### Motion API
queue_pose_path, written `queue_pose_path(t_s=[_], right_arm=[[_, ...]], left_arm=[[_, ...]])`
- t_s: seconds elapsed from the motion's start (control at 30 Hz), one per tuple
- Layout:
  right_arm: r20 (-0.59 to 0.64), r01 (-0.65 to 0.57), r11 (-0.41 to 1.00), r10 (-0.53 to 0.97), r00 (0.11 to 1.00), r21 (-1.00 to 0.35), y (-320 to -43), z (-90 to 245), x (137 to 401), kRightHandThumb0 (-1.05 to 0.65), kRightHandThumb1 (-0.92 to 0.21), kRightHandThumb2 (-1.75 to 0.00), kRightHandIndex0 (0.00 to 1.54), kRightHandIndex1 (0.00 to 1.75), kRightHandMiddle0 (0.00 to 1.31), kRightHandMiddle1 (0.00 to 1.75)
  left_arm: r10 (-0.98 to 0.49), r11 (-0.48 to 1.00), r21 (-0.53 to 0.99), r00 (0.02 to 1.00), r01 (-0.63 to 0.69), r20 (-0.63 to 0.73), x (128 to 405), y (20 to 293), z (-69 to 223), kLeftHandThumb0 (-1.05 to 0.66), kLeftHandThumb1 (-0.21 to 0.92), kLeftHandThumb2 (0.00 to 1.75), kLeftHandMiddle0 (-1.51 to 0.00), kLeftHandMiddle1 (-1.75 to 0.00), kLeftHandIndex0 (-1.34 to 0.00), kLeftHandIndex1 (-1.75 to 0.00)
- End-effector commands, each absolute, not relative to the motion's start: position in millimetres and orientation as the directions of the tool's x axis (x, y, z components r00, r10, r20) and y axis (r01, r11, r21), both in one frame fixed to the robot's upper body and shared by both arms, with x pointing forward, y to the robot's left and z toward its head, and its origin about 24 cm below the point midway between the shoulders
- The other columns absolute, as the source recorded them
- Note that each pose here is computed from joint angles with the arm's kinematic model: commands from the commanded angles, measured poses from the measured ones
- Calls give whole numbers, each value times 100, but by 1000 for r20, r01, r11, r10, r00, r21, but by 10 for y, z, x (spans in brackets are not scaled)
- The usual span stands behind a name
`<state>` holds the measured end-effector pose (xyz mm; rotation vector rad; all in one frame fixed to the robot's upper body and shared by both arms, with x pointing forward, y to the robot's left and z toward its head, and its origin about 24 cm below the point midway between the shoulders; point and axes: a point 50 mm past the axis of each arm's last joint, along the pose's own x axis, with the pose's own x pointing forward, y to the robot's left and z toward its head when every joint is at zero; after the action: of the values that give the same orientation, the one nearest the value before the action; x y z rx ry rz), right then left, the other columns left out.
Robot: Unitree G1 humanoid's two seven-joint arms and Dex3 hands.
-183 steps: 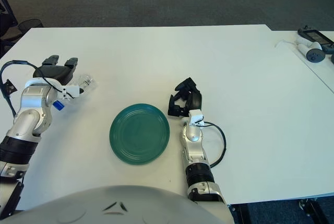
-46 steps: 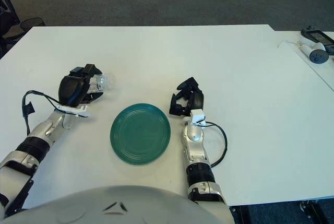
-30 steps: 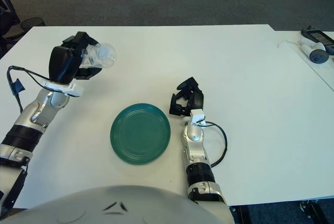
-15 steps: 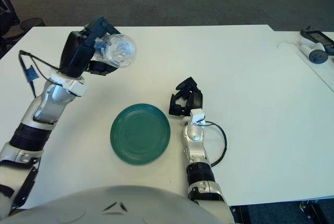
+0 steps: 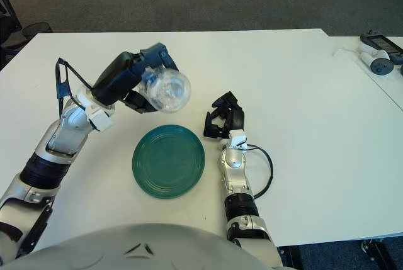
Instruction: Put the bottle into the plate.
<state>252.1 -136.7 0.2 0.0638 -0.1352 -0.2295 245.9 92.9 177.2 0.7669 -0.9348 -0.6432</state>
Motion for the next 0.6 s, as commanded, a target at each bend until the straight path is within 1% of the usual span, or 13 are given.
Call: queue_pose_path(t_s=[0.0, 0.17, 0.27, 0.33, 0.47, 0.57], right_arm=[[-63, 294, 956, -292, 954, 22, -1443, -394, 2222, 0, -4, -161, 84, 166, 59, 175], [-60, 322, 947, -322, 945, -7, -1437, -379, 2228, 0, -2, -163, 85, 168, 61, 175], [-53, 325, 946, -325, 944, -6, -1427, -364, 2227, 0, -2, -164, 84, 169, 62, 175], [-27, 327, 945, -326, 945, 1, -1423, -312, 2220, 0, -2, -165, 84, 170, 62, 175], [4, 320, 947, -320, 947, 4, -1420, -273, 2205, 0, -2, -165, 83, 171, 62, 175], [-10, 312, 950, -311, 950, 6, -1428, -298, 2199, 0, -2, -164, 84, 169, 61, 175]], left_arm=[[-827, 483, 850, 427, 211, 364, 2405, 821, 1636, -46, 33, 129, -114, -175, -59, -175], [-879, 363, 881, 426, 304, 215, 2481, 699, 1461, -46, 34, 129, -113, -175, -59, -175], [-891, 336, 881, 416, 334, 182, 2498, 657, 1378, -46, 34, 128, -113, -175, -59, -175], [-901, 307, 884, 408, 353, 150, 2508, 643, 1355, -46, 34, 128, -113, -175, -59, -175], [-910, 240, 908, 404, 344, 88, 2499, 635, 1361, -46, 34, 128, -112, -175, -59, -175], [-912, 198, 928, 407, 316, 56, 2485, 644, 1291, -46, 34, 128, -110, -175, -58, -175]])
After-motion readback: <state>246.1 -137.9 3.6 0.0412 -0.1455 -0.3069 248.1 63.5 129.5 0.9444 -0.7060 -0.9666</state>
